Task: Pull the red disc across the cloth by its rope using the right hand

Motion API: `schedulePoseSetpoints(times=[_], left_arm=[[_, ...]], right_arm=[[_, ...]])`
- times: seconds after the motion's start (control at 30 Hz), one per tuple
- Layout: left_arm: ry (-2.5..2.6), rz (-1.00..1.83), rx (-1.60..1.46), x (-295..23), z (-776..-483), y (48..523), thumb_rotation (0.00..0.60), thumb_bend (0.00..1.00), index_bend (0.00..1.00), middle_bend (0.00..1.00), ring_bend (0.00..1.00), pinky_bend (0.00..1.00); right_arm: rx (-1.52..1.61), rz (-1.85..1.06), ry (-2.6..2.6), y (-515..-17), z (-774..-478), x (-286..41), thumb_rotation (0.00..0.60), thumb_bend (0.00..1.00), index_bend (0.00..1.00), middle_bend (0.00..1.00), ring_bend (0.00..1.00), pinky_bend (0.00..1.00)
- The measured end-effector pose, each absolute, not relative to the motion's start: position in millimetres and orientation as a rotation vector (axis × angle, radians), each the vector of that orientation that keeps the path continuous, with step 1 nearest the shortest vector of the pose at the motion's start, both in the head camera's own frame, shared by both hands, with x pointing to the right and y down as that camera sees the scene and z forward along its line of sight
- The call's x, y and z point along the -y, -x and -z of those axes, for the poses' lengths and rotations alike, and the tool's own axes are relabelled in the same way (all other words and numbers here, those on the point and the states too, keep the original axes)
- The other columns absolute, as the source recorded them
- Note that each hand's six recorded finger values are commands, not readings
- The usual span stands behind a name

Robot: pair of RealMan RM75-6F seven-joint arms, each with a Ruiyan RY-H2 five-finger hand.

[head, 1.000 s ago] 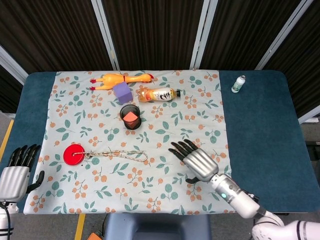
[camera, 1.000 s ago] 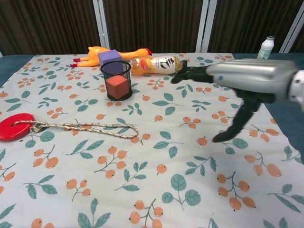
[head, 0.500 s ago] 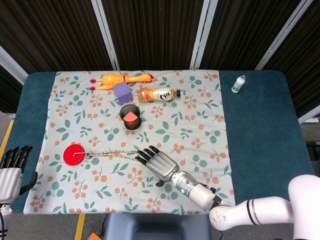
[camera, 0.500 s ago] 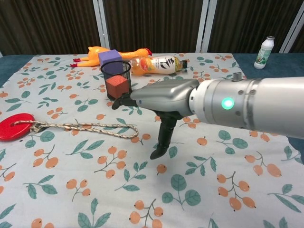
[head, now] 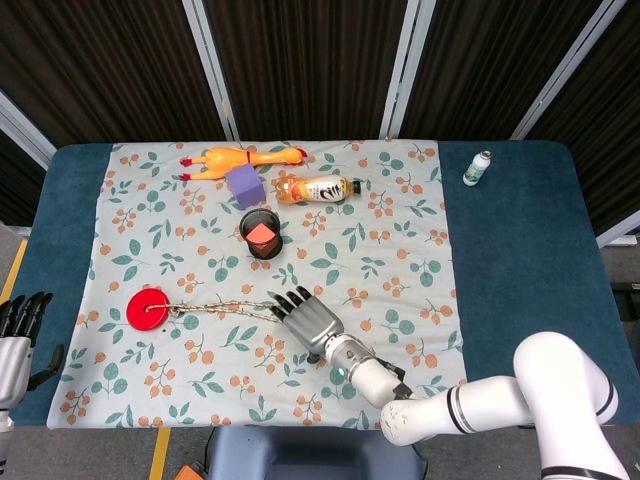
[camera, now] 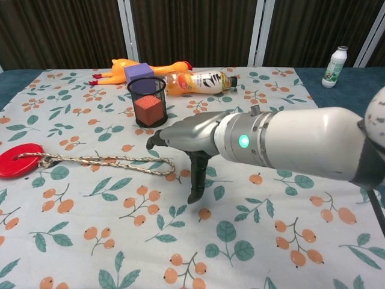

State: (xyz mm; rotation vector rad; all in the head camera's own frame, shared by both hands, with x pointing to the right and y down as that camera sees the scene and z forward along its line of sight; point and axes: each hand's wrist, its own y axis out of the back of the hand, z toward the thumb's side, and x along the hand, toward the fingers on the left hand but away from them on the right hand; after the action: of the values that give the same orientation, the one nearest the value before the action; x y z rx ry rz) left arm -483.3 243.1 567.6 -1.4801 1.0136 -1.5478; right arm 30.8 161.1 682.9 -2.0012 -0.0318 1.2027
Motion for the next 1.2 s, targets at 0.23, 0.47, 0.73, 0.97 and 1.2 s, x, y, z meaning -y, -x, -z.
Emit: schedulePoseSetpoints(times=[0.23,0.47,0.73,0.97,1.2], left_arm=[[1.478,1.55,-1.015,-243.5,-567.2,484.4,0.57,0.46,0.0,0.06,0.0,0.08],[1.47,1.562,-1.018,-244.7,-566.5,489.1,0.569,0.46,0.0,0.06,0.0,0.08],[1.47,1.568,-1.022,-245.8,-567.2,492.3,0.569,0.46,0.0,0.06,0.0,0.08],[1.472,1.571,-1.023,-246.6,-567.8,493.3,0.569,0.46,0.0,0.06,0.0,0.08],[1.469,1.568,-1.025,-245.5,-566.6,493.6,0.568,0.46,0.0,0.06,0.0,0.08]], right_arm=[[0.021,-1.214,2.004,-30.3,-687.5,-163.4,0.6,0.2,0.0,0.01,0.0,0.0],[0.004,-1.243,2.005,-31.9,-695.4,-163.7,0.6,0.2,0.0,0.06,0.0,0.0],[-0.023,-1.25,2.01,-32.5,-702.0,-167.5,0.6,0.2,0.0,0.11,0.0,0.0],[-0.058,-1.276,1.998,-38.3,-709.5,-172.1,0.6,0.2,0.0,0.14,0.0,0.0],[-0.056,-1.277,1.994,-39.3,-710.3,-171.2,0.6,0.21,0.0,0.18,0.0,0.0]])
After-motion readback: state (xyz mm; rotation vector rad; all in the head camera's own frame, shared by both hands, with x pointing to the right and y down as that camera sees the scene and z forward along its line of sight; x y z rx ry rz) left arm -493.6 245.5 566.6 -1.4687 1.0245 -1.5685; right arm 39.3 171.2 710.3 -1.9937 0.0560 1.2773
